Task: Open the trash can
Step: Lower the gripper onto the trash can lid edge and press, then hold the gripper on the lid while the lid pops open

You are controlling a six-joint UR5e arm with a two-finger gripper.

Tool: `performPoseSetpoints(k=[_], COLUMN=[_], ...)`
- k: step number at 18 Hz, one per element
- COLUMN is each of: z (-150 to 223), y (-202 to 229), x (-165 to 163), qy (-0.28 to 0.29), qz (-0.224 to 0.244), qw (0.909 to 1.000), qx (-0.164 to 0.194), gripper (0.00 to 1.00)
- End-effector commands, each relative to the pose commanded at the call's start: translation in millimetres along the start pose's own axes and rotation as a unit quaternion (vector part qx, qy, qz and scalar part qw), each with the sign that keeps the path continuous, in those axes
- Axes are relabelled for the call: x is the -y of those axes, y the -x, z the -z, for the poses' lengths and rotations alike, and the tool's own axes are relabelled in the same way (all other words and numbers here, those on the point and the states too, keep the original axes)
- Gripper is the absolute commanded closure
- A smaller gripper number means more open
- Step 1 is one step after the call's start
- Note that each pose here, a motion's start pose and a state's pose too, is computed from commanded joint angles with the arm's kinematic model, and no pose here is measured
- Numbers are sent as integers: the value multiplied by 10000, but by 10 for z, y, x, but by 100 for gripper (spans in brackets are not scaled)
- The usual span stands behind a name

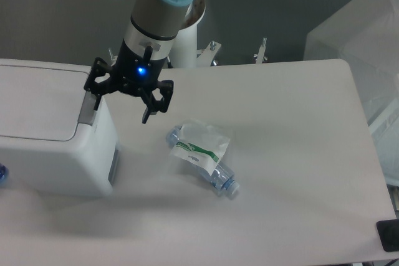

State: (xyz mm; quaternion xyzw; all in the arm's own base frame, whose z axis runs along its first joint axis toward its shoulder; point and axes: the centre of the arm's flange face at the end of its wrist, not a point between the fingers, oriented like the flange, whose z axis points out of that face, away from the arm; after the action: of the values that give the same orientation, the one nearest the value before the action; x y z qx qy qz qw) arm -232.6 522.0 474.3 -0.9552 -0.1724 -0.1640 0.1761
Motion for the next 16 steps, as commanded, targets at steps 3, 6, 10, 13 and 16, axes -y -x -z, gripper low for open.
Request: performPoseSetpoints(k=[3,6,10,13,16], z=[-15,-22,-38,-40,-64], y=[7,12,21,23,40], x=[-2,0,5,10,16], qy=[13,19,30,30,51], qz=[7,3,2,2,12], qw=[10000,10000,10000,10000,10000], qx=[-5,-7,-19,-19,-19], gripper=[0,0,0,0,0])
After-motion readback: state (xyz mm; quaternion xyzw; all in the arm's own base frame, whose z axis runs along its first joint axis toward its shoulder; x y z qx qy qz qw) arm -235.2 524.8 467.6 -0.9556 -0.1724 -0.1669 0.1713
